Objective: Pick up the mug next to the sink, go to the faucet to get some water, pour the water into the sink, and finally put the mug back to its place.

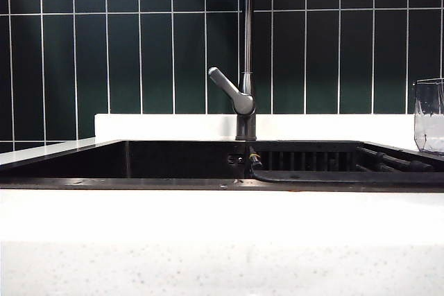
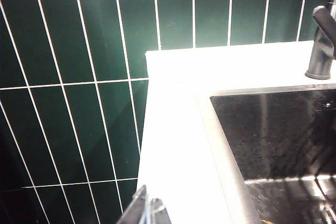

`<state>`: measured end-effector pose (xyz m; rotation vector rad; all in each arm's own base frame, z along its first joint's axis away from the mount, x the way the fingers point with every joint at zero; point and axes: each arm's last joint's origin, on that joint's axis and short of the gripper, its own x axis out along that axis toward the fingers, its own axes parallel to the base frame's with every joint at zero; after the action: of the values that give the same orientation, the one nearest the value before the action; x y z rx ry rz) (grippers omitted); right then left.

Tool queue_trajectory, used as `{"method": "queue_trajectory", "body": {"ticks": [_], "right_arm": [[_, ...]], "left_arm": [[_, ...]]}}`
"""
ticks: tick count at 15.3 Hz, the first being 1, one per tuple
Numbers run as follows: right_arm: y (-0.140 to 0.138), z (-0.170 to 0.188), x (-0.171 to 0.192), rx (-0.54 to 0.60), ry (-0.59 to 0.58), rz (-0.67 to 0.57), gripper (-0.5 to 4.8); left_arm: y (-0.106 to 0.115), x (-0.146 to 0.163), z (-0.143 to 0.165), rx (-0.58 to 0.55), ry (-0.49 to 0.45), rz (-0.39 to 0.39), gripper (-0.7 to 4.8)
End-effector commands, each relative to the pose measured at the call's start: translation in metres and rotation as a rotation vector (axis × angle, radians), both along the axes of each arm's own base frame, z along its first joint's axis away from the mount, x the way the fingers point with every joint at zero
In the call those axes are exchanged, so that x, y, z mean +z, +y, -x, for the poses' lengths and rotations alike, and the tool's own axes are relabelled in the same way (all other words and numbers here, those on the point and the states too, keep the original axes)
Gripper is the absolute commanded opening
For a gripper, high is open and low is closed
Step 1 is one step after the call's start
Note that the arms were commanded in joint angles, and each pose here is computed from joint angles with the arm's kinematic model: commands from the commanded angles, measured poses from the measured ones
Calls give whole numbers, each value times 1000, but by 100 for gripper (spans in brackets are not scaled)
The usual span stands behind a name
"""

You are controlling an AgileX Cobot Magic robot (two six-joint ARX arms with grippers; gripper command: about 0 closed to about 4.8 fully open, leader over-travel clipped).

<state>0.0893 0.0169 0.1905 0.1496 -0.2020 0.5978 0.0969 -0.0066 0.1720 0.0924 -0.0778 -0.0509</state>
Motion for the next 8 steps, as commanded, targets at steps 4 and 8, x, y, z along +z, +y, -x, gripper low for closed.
{"method": "queue_trajectory", "body": {"ticks": [4, 8], "right_arm": [[7, 1, -1, 77, -3, -3, -5], [7, 1, -1, 78, 5, -2, -5]], "left_arm": [[13, 2, 0, 141, -15, 0, -6], [13, 2, 0, 140, -14, 0, -6]]}}
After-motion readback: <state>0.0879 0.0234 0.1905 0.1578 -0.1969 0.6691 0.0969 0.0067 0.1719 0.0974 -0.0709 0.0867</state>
